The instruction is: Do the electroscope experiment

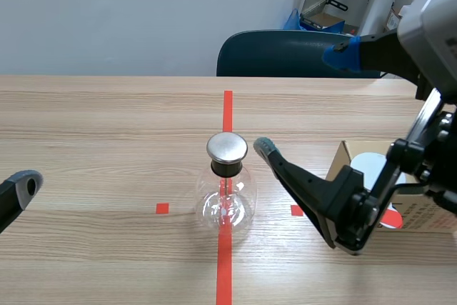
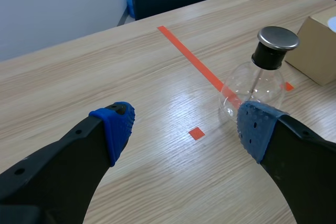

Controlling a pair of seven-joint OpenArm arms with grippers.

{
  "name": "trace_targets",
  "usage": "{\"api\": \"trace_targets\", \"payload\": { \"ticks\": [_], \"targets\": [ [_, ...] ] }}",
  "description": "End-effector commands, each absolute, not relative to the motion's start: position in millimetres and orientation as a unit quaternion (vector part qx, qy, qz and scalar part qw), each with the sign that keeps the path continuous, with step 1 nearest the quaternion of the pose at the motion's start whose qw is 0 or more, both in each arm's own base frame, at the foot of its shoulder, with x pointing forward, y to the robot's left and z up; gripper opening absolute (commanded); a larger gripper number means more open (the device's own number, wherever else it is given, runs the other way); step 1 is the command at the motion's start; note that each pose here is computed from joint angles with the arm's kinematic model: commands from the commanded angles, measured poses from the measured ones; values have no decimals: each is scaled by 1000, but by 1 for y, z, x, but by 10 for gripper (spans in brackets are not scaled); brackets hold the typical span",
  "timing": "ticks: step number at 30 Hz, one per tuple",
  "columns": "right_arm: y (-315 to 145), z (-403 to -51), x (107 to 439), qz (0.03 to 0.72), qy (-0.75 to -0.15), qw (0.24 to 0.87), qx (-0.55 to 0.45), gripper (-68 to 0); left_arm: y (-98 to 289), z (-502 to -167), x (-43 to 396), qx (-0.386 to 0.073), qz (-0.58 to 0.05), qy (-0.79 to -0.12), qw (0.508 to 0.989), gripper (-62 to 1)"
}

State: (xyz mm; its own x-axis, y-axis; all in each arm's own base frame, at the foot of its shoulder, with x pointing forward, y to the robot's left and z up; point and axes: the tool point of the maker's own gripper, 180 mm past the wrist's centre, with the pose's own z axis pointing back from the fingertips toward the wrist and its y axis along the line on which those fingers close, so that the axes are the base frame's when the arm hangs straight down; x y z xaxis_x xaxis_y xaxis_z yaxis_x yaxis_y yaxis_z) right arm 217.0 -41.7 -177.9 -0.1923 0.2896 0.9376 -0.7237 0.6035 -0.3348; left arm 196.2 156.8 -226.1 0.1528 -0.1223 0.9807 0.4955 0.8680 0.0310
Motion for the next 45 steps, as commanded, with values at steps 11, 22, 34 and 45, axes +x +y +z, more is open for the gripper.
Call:
{"api": "trace_targets", "payload": {
  "ticks": [11, 22, 34, 45],
  "targets": [
    [-43, -173, 217, 413, -659, 606, 169, 4, 149, -227, 185, -171, -199, -607, 750, -172],
    [-43, -173, 217, 413, -659, 606, 169, 4, 150, -227, 185, -170, -197, -608, 750, -172],
    [-43, -173, 217, 413, -659, 606, 169, 4, 150, -227, 185, -170, -197, -608, 750, -172],
    [-43, -173, 217, 413, -659, 606, 169, 4, 150, -226, 185, -170, -197, -608, 750, -172]
  ]
}}
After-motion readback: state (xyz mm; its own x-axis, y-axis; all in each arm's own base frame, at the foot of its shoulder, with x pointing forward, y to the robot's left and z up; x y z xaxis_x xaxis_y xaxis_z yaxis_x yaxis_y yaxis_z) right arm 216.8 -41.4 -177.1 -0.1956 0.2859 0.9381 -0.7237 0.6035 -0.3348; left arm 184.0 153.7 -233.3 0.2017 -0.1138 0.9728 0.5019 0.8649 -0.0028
